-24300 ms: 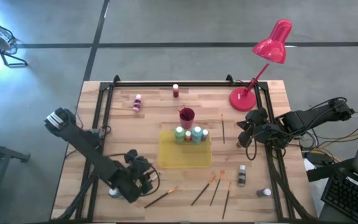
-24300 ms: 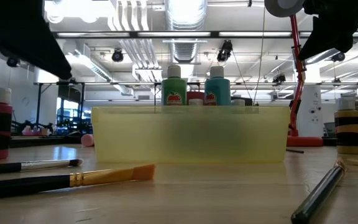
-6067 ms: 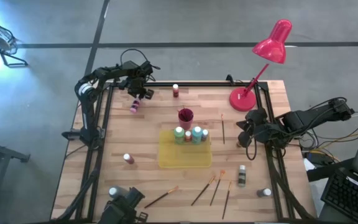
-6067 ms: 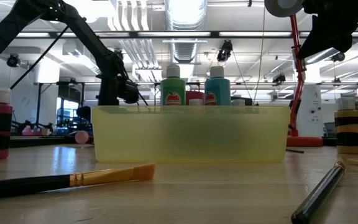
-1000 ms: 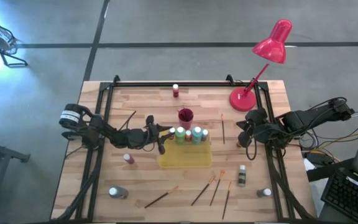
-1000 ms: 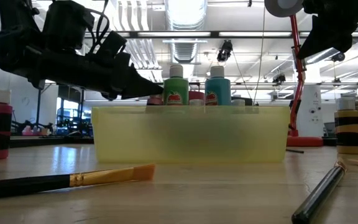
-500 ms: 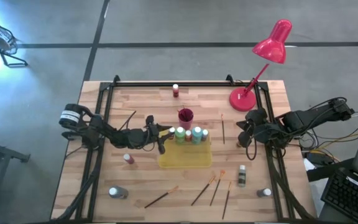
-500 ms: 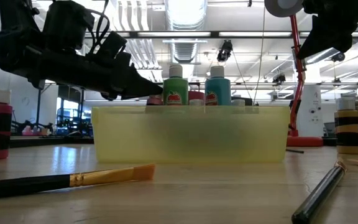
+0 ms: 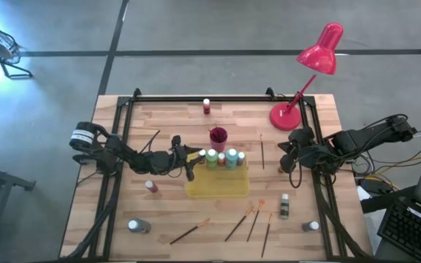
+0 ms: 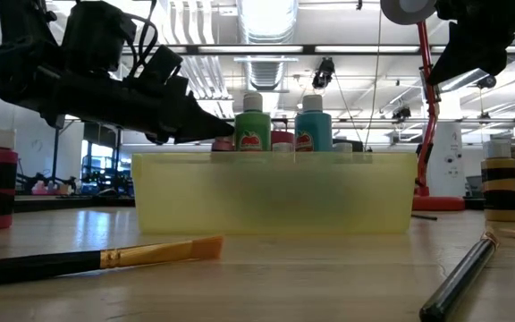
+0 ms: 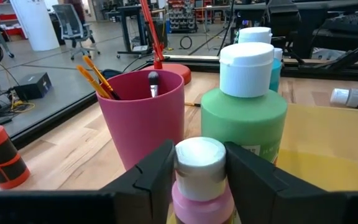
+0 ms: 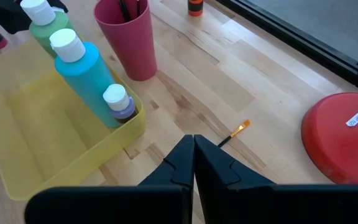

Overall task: Pick & Place Paint Supplies
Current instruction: Put the small pink paint bottle into the yellow bin

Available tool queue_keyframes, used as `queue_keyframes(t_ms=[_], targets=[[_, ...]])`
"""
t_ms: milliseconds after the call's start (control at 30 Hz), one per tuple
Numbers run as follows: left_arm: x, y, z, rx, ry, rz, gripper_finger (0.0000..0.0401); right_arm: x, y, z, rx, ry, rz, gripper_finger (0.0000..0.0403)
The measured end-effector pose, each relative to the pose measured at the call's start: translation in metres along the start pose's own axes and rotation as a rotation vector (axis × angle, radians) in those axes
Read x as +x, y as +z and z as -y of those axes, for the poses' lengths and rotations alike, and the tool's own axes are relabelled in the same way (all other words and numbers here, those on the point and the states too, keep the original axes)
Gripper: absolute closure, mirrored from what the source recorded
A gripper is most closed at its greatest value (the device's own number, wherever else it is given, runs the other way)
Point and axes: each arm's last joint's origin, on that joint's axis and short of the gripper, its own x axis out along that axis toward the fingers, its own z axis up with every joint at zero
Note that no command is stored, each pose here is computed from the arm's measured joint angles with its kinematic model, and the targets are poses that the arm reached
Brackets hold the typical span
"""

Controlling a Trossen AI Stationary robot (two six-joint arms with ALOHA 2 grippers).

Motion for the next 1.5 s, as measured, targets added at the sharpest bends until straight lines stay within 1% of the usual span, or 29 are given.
queue_keyframes(t_ms=[200,500,667,800,900,967,1067,1233,1300,1367,1433,1500], targets=[[0.000,0.000,0.000,0.001,0.000,-0.002,0.0250,0.000,0.000,0.000,0.000,0.000,0.000,0.0394],[0.000,0.000,0.000,0.011,0.000,-0.012,0.0250,0.000,0.000,0.000,0.000,0.000,0.000,0.0394],[-0.003,0.014,-0.001,0.086,0.007,0.044,0.0250,0.000,0.000,0.000,0.000,-0.001,0.000,0.0394],[-0.010,0.033,-0.004,0.103,0.008,0.097,0.0250,0.000,0.000,0.000,0.000,0.000,0.000,0.0394],[-0.019,0.045,-0.005,0.136,-0.002,0.093,0.0251,0.000,0.000,0.000,0.000,0.000,0.000,0.0394],[-0.027,0.052,-0.007,0.162,-0.015,0.057,0.0253,0.000,0.000,0.000,0.000,0.000,0.000,0.0394],[-0.039,0.062,-0.008,0.192,-0.041,-0.062,0.0263,0.000,0.000,0.000,0.000,-0.001,0.000,0.0394],[-0.056,0.081,-0.007,0.150,-0.089,-0.305,0.0296,0.000,0.000,0.000,0.000,0.000,0.000,0.0394],[-0.059,0.088,-0.003,0.141,-0.138,-0.364,0.0313,0.000,0.000,0.000,0.000,0.000,0.000,0.0394],[-0.058,0.091,0.004,0.134,-0.195,-0.396,0.0330,0.000,0.000,0.000,0.000,0.000,0.000,0.0394],[-0.057,0.090,0.011,0.137,-0.261,-0.422,0.0346,0.000,0.000,0.000,0.000,0.000,0.000,0.0394],[-0.055,0.086,0.017,0.152,-0.300,-0.459,0.0363,0.000,0.000,0.000,-0.001,0.000,0.000,0.0394]])
